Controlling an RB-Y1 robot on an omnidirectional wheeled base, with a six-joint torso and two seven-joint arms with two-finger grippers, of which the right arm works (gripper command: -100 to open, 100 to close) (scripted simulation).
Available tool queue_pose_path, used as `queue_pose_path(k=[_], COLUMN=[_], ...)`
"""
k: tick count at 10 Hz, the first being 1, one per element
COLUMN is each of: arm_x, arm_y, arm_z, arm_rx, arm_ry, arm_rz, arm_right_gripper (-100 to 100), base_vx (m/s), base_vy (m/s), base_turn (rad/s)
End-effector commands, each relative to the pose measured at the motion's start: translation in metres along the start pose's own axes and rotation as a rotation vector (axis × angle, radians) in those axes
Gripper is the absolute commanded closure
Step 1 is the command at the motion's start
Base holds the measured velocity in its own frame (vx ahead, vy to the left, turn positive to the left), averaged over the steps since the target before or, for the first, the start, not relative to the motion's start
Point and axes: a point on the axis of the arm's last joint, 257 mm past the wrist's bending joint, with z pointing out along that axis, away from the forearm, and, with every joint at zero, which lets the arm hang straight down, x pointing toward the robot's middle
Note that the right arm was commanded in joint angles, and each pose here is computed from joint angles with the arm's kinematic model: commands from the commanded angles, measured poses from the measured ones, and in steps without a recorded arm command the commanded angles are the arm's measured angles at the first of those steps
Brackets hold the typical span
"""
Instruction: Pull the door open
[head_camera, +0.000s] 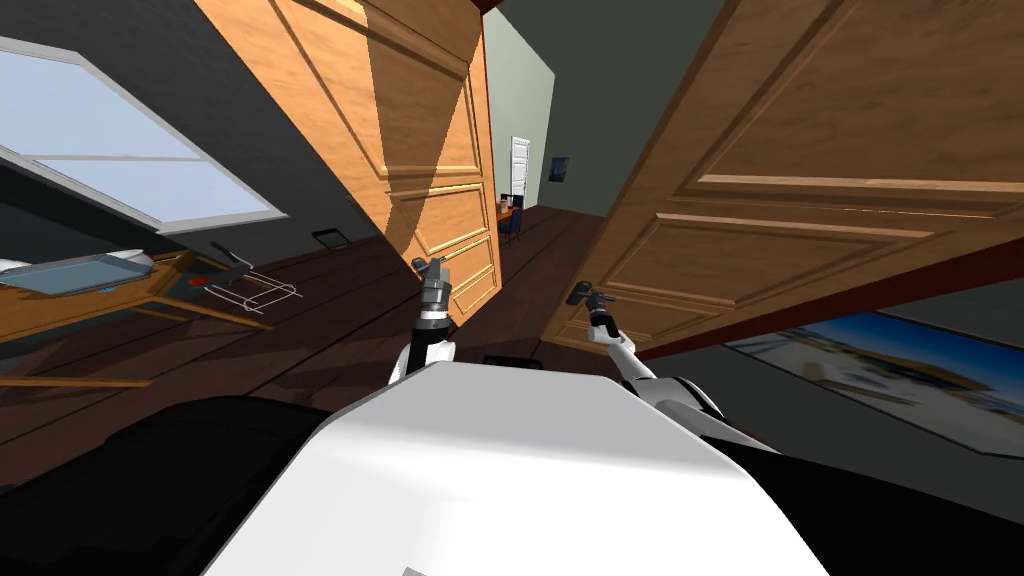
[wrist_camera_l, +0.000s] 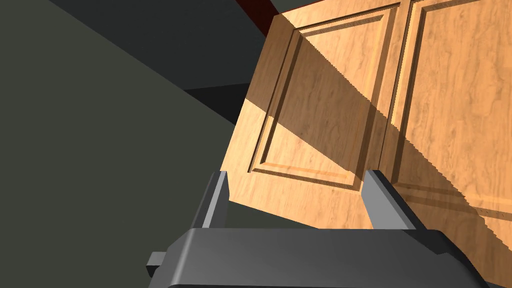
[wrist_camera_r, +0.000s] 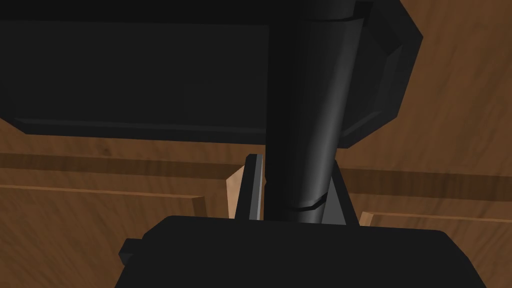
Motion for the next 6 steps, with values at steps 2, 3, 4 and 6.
queue_pose_path(k=[2,3,4,6], arm_x=[0.006,0.006,0.011,0.014], arm_y=[0.004,0.002,0.001,0.003], arm_z=[-0.0014,-0.0010,-0.0035,-0.0056], arm_rx=[-0.006,-0.002,-0.002,-0.005], arm_ry=[0.024,0.018,0.041,0.063], arm_rz=[0.002,0.001,0.001,0.000], arm_right_gripper=[100,100,100,100], base_vx=[-0.182,-0.086,-0.167,-0.218], base_vy=[-0.069,-0.030,-0.051,-0.079], base_turn=[0.077,0.035,0.129,0.108])
